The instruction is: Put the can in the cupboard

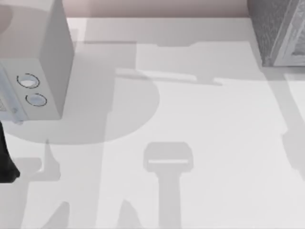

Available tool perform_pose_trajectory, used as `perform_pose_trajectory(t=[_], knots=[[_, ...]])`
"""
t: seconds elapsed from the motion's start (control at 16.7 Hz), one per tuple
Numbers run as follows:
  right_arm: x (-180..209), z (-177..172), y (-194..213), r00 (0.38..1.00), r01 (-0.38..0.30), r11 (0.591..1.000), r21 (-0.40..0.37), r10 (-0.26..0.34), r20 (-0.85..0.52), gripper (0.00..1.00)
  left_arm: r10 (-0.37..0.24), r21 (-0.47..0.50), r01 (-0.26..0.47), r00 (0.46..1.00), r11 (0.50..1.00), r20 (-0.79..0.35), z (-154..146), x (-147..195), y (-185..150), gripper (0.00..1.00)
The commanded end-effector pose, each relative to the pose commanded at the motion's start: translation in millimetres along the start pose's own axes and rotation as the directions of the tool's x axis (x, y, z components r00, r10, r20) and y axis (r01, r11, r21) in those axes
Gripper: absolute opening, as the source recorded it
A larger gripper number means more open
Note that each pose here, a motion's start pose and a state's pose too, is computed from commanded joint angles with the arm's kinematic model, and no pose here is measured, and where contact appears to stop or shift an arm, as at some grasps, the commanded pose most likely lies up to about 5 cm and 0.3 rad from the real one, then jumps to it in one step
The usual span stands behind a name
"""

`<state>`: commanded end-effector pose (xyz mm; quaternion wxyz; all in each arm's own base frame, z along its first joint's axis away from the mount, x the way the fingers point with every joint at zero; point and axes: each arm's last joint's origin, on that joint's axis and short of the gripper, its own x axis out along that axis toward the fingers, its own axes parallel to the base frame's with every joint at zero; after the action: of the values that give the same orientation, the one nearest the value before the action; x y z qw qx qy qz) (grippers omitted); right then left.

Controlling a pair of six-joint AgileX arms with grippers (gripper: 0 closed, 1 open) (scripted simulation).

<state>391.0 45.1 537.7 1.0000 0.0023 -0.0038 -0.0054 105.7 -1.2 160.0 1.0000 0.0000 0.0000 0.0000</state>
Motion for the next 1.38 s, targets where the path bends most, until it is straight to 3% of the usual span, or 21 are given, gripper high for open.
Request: perform_pose_trajectory(t=[0.48, 1.26, 1.38], knots=[[15.0, -7.7, -0.6, 1.000, -0.007, 1.000, -0.001, 0.007, -0.008, 0.00, 0.000, 0.000, 0.000, 1.000, 1.000, 0.000, 0.0, 0.0, 0.0, 1.00], [15.0, -7.7, -0.6, 1.000, -0.007, 1.000, -0.001, 0.007, -0.008, 0.98, 0.000, 0.000, 0.000, 1.000, 1.000, 0.000, 0.0, 0.0, 0.0, 1.00], [15.0, -7.7, -0.6, 1.000, -0.007, 1.000, -0.001, 0.007, -0.008, 1.00, 0.000, 0.000, 0.000, 1.000, 1.000, 0.000, 0.0, 0.0, 0.0, 1.00]])
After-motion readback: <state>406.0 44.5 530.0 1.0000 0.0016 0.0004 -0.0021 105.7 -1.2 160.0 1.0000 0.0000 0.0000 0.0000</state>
